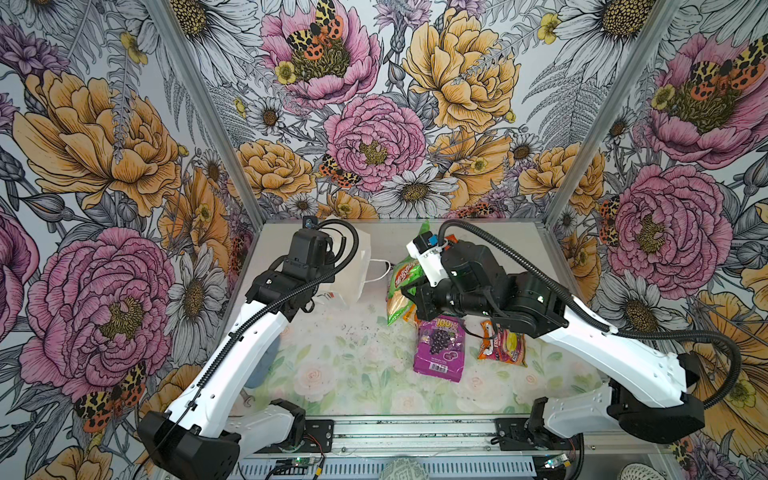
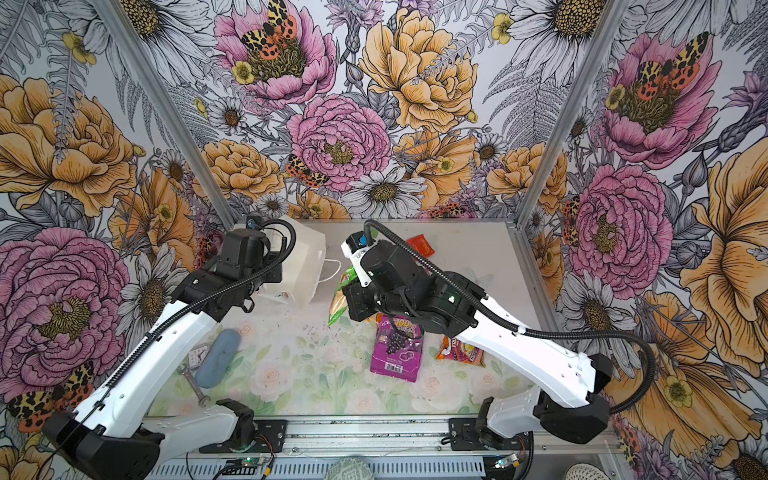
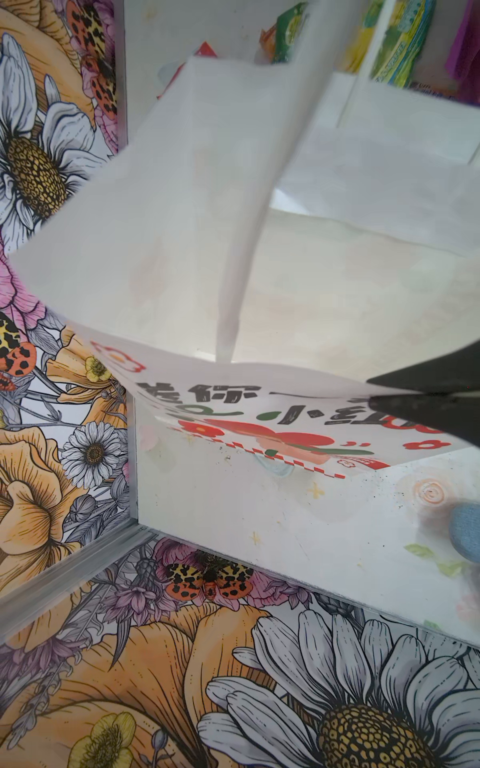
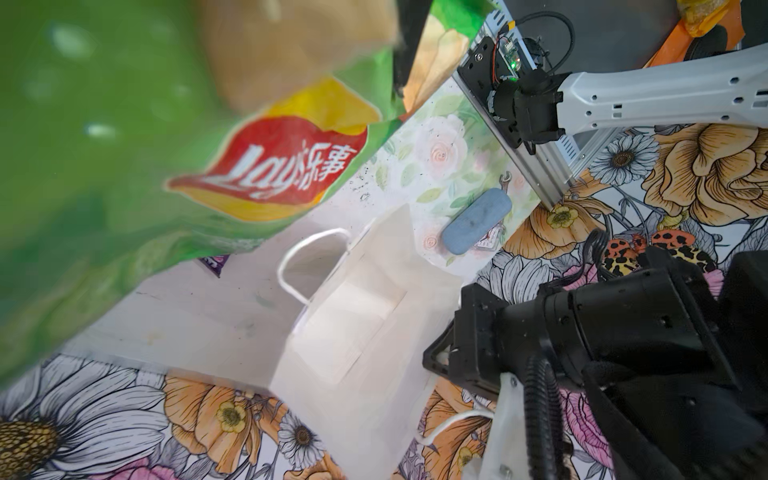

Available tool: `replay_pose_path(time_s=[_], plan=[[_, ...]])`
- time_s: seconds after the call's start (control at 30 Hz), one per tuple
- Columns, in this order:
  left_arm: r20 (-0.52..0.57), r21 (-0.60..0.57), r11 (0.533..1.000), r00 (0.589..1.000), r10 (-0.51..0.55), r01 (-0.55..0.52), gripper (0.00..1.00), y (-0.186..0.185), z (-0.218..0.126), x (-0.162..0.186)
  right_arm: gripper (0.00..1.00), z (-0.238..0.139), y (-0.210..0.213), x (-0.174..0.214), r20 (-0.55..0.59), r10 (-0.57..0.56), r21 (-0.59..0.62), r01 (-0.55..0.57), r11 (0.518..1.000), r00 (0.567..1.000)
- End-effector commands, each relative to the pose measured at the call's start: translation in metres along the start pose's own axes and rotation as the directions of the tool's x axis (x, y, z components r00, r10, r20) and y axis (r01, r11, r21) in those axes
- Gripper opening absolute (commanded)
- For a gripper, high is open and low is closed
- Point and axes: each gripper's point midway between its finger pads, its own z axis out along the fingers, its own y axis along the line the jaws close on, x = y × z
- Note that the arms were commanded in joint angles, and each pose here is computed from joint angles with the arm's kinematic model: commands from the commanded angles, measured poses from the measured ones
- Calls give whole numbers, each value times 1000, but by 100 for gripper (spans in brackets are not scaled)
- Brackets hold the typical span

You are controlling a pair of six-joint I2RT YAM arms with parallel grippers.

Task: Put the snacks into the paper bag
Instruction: 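Lift the green chip bag with the right gripper toward the paper bag opening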

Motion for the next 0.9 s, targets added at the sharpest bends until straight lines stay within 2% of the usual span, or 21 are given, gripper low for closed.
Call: replay_pose_path(time_s=[0.0, 0.1, 0.23, 0.6, 0.87], plan=[[12, -9, 1000, 999, 30, -30, 0, -5, 4, 0, 0, -26, 15, -31, 109, -8, -40, 13, 999, 994], [7, 6, 999, 999, 39, -39, 0, -10, 5, 1, 0, -36, 17, -46, 154, -21, -39, 27, 999, 988], [3, 54, 998, 999, 44, -44, 0, -20, 4, 2, 0, -46, 36, -60, 175, -34, -115, 54, 992, 984], [32, 161, 986, 999, 32, -37, 0, -34, -6, -2, 0, -27, 87, -64, 115, -93, -307, 124, 943, 989], [83, 251, 968, 997, 5, -26, 0, -43, -21, -9, 0, 15, 64, -25, 9, -160, -224, 158, 962, 987]])
